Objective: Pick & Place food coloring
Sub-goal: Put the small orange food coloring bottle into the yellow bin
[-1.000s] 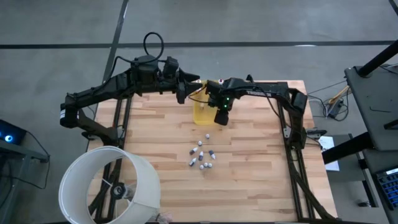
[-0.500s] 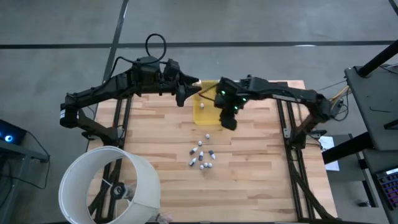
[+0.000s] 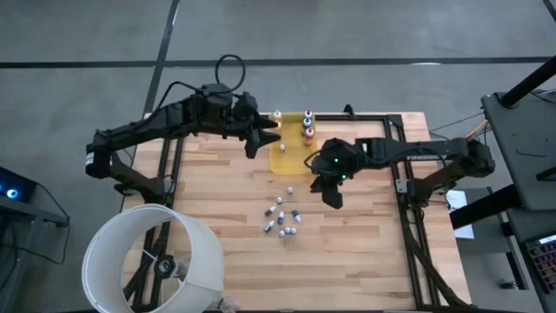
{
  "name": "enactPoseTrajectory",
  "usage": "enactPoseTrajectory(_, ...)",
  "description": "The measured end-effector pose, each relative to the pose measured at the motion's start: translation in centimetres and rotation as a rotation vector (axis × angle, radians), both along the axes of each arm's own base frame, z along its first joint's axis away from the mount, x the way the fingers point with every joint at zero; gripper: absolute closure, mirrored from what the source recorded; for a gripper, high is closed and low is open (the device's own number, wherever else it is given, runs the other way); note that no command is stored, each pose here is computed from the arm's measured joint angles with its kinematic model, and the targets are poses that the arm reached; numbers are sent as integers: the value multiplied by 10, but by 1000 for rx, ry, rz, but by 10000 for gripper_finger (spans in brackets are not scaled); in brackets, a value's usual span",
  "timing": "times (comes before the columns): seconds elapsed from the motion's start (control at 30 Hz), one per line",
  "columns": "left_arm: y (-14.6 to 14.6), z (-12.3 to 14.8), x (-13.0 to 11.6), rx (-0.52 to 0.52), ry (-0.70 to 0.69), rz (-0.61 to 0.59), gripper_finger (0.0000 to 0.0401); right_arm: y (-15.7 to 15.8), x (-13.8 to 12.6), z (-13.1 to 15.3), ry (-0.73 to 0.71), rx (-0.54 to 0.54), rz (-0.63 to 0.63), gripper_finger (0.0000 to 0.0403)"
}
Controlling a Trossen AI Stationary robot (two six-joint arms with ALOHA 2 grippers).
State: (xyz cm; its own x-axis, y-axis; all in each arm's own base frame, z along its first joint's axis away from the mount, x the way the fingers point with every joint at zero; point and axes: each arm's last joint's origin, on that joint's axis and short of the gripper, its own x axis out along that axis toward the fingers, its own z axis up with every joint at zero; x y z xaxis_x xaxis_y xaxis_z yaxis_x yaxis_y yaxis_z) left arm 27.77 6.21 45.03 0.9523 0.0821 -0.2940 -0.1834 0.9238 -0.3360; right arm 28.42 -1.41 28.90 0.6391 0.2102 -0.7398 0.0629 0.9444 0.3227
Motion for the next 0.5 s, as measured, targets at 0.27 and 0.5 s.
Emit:
enactPoseTrajectory(0.27,3,-21,18,6,104,-21,181,0,6,-31,73,9,-1,310)
enactPoseTrajectory(0.5,5,-27,26,18,121,-28,181,-3,30,-25,87,-56,80,270)
